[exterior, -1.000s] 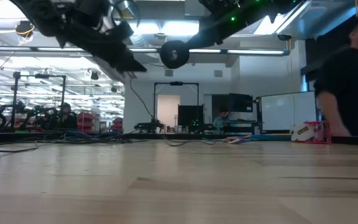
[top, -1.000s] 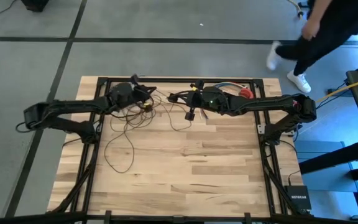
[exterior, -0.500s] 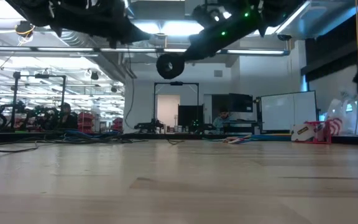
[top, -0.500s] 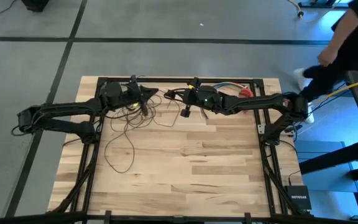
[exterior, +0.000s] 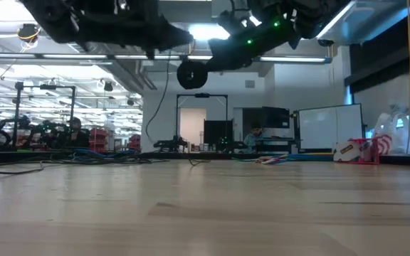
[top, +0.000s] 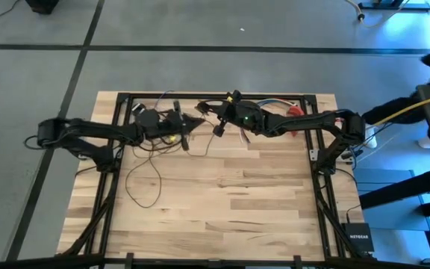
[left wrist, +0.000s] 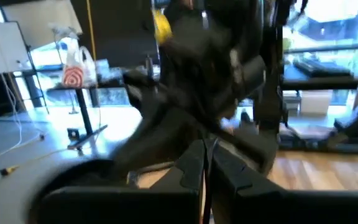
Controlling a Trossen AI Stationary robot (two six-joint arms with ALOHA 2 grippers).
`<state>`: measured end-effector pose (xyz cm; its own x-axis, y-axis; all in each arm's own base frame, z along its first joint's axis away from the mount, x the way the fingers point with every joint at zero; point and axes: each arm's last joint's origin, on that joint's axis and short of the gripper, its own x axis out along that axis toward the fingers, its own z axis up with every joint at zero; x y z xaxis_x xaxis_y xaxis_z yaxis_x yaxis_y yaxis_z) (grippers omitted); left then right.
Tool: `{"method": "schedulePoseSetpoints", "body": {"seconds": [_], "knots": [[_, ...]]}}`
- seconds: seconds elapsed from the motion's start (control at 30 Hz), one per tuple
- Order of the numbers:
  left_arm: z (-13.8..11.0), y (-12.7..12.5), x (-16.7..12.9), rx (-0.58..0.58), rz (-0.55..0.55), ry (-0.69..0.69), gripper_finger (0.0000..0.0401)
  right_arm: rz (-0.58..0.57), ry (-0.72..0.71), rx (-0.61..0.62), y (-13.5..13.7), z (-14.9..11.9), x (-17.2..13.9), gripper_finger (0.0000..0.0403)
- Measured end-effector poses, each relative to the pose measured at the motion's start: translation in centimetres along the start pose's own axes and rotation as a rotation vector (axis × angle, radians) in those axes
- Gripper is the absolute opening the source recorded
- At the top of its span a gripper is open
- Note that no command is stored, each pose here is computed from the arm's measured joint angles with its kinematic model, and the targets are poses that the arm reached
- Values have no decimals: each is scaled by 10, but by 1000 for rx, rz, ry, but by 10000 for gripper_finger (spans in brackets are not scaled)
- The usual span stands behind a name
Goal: Coiling cords
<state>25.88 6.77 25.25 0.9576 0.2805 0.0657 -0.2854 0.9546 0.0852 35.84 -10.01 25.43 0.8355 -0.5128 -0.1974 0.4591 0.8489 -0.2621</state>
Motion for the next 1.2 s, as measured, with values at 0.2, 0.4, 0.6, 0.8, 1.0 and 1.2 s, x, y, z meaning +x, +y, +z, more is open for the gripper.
{"method": "schedulePoseSetpoints", "body": {"seconds": [0.2,0.4,0.6,0.8,1.0,1.2], "knots": [[-25,-10,17,17,-16,20,5,1,-21,27,0,2,0,3],[-34,-12,31,31,-16,36,5,78,-65,57,2,5,0,2],[-37,-13,34,76,-2,67,5,103,-83,64,2,7,0,2],[-42,-14,33,80,5,117,5,117,-88,64,3,7,-1,1],[-35,-21,24,130,-35,191,5,120,-75,60,3,6,0,1],[-7,-21,1,154,-61,208,7,122,-68,59,3,5,-1,1]]}}
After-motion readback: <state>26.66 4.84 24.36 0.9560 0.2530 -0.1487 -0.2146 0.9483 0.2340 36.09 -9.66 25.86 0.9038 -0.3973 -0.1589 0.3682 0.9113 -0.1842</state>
